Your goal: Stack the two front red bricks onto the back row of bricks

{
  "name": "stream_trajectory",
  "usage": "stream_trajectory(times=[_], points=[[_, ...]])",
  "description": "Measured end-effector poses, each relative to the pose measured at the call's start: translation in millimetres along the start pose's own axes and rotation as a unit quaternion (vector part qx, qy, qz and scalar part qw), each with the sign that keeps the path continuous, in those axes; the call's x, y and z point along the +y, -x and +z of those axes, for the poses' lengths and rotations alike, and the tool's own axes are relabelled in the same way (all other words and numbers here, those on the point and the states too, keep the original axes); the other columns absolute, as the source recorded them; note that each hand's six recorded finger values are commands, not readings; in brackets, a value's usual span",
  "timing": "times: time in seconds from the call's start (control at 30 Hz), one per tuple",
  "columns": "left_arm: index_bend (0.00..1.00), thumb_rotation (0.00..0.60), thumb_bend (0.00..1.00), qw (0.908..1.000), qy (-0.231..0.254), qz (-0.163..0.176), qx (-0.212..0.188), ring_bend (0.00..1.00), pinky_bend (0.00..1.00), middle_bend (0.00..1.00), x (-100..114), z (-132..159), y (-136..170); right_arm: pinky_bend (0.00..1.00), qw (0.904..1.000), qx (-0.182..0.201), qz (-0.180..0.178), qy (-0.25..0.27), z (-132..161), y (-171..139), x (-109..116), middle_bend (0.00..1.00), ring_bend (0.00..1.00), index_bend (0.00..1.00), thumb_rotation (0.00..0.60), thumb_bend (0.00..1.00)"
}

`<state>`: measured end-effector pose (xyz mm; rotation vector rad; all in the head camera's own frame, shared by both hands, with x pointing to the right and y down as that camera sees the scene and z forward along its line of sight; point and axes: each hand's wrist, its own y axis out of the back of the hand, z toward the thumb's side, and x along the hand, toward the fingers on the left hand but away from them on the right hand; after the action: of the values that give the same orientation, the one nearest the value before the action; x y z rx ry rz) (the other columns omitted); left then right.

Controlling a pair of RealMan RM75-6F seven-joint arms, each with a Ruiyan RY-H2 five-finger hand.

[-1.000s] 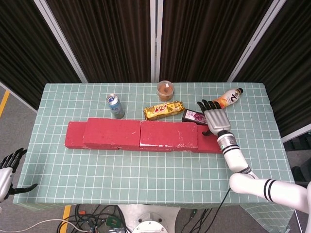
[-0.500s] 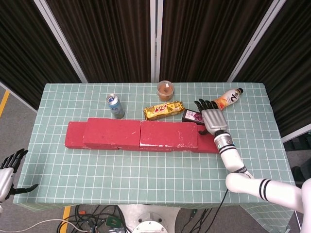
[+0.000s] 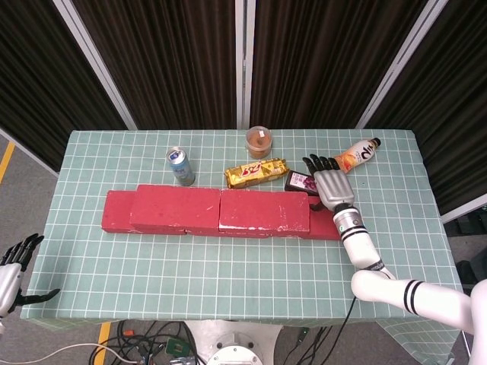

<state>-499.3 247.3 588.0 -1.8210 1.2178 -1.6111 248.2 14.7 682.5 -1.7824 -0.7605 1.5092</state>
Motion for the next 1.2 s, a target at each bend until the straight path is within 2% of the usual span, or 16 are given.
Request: stream_trajectory(times=[1.2], points=[[0.0,0.6,0.0,1.0,-0.001,0.0,0.003,0.0,0.0,0.0,-0.8,-2.3,0.9,0.0,1.0,0.001,0.001,0.008,5.2,5.0,-1.1,0.0,0.0,0.0,0.6,0.09]])
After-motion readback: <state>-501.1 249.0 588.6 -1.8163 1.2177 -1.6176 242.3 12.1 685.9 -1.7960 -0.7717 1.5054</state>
